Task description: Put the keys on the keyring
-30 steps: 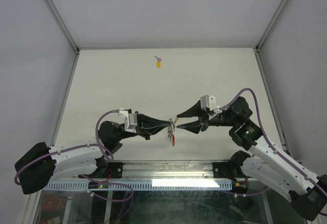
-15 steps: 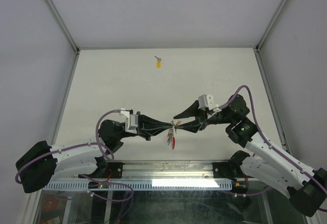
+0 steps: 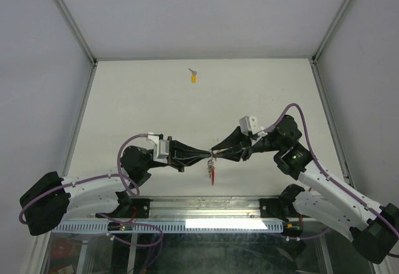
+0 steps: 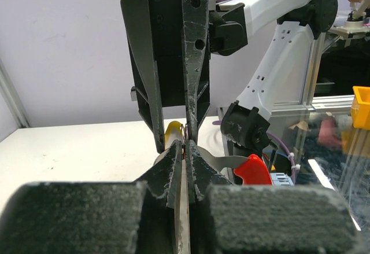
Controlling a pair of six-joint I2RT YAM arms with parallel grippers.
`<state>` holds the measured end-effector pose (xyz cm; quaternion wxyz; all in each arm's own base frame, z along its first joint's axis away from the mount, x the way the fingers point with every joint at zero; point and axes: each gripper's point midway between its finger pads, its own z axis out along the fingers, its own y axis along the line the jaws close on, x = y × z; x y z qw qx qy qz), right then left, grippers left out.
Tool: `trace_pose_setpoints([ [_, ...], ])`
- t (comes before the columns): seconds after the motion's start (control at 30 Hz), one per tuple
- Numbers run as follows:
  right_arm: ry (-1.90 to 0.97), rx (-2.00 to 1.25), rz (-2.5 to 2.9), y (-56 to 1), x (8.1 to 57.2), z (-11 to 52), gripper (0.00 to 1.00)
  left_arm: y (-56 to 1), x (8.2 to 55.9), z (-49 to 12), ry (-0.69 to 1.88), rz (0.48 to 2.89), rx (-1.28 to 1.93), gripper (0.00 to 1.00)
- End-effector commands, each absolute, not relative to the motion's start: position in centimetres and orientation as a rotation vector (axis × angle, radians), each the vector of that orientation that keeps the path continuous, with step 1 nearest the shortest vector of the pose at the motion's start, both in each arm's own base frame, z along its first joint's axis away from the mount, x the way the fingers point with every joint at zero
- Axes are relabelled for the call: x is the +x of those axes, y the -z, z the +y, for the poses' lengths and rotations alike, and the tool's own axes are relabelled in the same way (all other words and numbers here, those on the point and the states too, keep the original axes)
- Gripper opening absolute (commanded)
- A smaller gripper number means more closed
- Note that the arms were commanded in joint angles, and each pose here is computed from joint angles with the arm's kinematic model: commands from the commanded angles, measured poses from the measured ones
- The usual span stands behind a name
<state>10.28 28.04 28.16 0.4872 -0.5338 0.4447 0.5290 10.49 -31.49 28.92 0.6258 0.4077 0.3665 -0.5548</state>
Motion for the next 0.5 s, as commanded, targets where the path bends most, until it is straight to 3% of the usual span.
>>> trace_pose_setpoints([
  [0.0,-1.271,-1.306,1.046,-28.83,10.21,27.92,0.25,-32.59,10.23,-31.11,1.267,0.714,0.904,0.00],
  [0.23,-1.286,-1.308,1.056,-28.81,10.37,28.17,0.18,-32.46,10.42,-31.27,1.265,0.724,0.904,0.00],
  [0.37,-1.285,-1.308,1.059,-28.71,10.33,28.16,0.01,-32.37,10.53,-31.33,1.262,0.732,0.904,0.00],
  [0.47,-1.242,-1.267,1.076,-29.14,11.01,28.01,0.00,-32.15,10.78,-31.44,1.254,0.751,0.906,0.00],
])
